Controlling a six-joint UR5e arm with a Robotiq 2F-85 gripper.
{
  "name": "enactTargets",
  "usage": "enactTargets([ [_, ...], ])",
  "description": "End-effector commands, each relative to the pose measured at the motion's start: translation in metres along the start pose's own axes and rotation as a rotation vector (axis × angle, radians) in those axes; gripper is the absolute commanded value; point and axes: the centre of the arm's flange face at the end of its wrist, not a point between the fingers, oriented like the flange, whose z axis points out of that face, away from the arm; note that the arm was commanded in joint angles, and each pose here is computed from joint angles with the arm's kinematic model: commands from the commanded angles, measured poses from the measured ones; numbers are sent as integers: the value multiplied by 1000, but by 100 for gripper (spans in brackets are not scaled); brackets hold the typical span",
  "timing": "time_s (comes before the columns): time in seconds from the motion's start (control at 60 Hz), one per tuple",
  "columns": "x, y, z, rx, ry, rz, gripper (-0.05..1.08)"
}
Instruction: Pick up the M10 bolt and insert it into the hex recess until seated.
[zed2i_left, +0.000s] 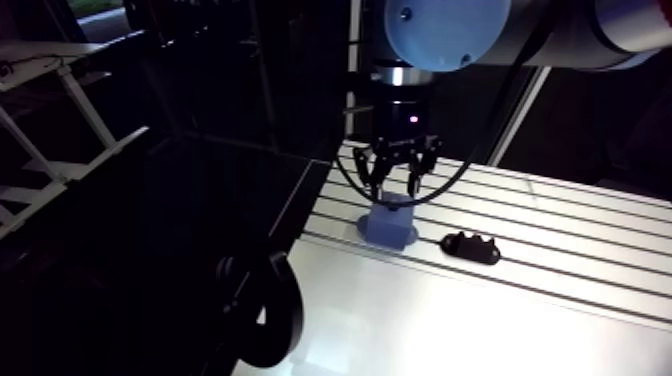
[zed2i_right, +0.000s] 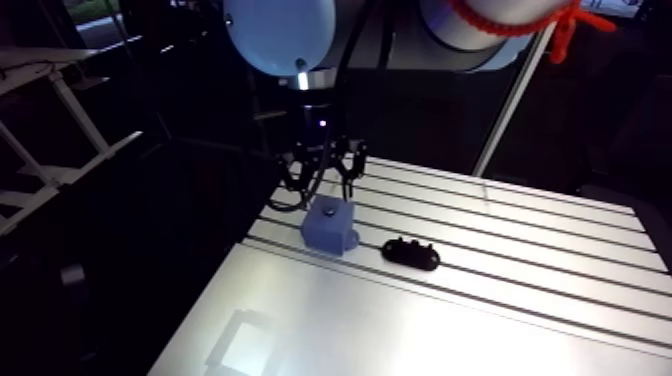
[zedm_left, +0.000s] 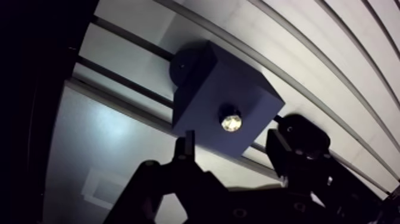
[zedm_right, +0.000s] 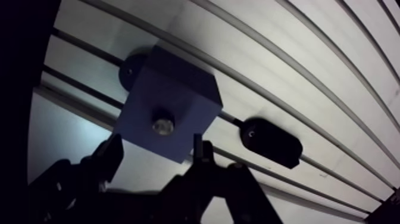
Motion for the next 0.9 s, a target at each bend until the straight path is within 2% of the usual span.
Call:
enactTargets([
  [0.017,1,3,-1,-7,18,2,0],
  [0.433,3,4,-6,-7,33,6,0],
  [0.483,4,5,-9,-12,38,9,0],
  [0.533,4,4,-10,-9,41,9,0],
  [0.6,6,5,-16,-14,53,12,0],
  [0.617,6,5,-20,-10,56,17,17],
  [0.65,6,5,-20,-10,56,17,17],
  [0.667,7,4,-23,-7,59,21,34],
  [0.683,7,4,-23,-7,59,21,34],
  [0.7,6,4,-26,-5,64,34,49],
  [0.717,6,4,-26,-5,64,34,49],
  [0.733,6,4,-28,-10,64,62,65],
  [0.75,6,4,-28,-10,64,62,65],
  [0.767,6,5,-33,-12,67,107,82],
  [0.783,6,5,-33,-12,67,107,82],
  [0.8,5,6,-37,-8,62,170,99],
  [0.817,4,6,-38,-4,49,226,106],
  [0.9,2,5,-38,1,18,298,108],
])
